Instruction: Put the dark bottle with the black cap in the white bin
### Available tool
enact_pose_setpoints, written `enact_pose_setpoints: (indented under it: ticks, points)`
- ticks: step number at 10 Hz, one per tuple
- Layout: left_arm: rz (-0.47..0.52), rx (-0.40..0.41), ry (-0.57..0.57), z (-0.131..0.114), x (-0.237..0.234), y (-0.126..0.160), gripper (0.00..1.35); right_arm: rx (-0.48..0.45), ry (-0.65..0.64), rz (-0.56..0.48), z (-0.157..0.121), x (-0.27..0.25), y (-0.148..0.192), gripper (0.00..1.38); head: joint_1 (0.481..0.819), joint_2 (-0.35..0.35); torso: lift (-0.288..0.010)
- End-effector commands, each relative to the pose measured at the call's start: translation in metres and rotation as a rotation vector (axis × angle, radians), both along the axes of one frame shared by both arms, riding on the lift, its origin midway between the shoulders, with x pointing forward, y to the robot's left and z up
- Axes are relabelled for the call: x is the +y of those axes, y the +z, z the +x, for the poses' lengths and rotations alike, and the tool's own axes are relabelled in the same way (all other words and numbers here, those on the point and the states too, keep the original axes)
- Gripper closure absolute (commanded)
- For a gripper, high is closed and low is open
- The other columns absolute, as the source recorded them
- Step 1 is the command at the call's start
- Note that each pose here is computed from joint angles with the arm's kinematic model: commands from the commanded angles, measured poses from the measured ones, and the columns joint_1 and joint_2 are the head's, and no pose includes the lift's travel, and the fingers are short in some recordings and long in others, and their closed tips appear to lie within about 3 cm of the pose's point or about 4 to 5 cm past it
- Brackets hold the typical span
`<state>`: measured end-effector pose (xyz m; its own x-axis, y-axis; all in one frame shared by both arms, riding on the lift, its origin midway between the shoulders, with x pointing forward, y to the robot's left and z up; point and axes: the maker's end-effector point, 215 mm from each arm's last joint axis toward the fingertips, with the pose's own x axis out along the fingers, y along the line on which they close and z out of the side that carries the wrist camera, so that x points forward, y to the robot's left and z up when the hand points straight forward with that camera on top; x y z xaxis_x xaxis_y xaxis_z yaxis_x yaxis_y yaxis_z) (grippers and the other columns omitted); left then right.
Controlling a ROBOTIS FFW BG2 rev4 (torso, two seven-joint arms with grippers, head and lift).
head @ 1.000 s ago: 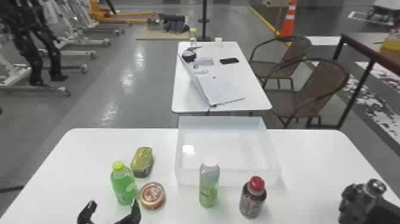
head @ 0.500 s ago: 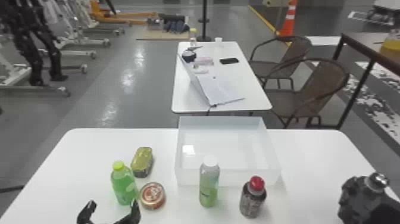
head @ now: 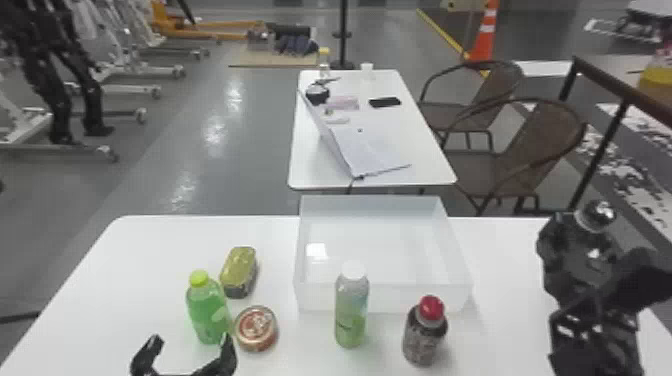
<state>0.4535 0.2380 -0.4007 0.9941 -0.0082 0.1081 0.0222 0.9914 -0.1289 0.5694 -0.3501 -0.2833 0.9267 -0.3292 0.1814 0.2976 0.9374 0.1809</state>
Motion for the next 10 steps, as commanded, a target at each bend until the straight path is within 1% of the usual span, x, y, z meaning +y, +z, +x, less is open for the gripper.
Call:
enact_pose_setpoints:
  ticks: [1, 3, 5, 8, 10]
  points:
    - [-0.006, -0.001, -0.001, 0.001, -0.002, 0.0, 0.1, 0.019, 0.098, 0.048, 0.023, 0.032, 0.014, 0.88, 0.549, 0.0, -0.1]
    - [-0.007, 0.001, -0.002, 0.001, -0.003, -0.001, 0.1, 0.128, 0.248, 0.092, 0.047, 0.071, 0.006, 0.89, 0.549, 0.0, -0.1]
    - [-0.009, 0.004, -0.003, 0.002, -0.004, -0.002, 0.1, 0.214, 0.34, 0.12, 0.06, 0.094, -0.01, 0.89, 0.549, 0.0, -0.1]
    - [-0.011, 0.007, -0.004, 0.002, -0.005, -0.004, 0.1, 0.348, 0.468, 0.207, 0.069, 0.121, -0.062, 0.89, 0.549, 0.0, -0.1]
    - [-0.014, 0.007, -0.004, 0.002, -0.005, -0.004, 0.1, 0.391, 0.515, 0.264, 0.066, 0.133, -0.094, 0.89, 0.549, 0.0, -0.1]
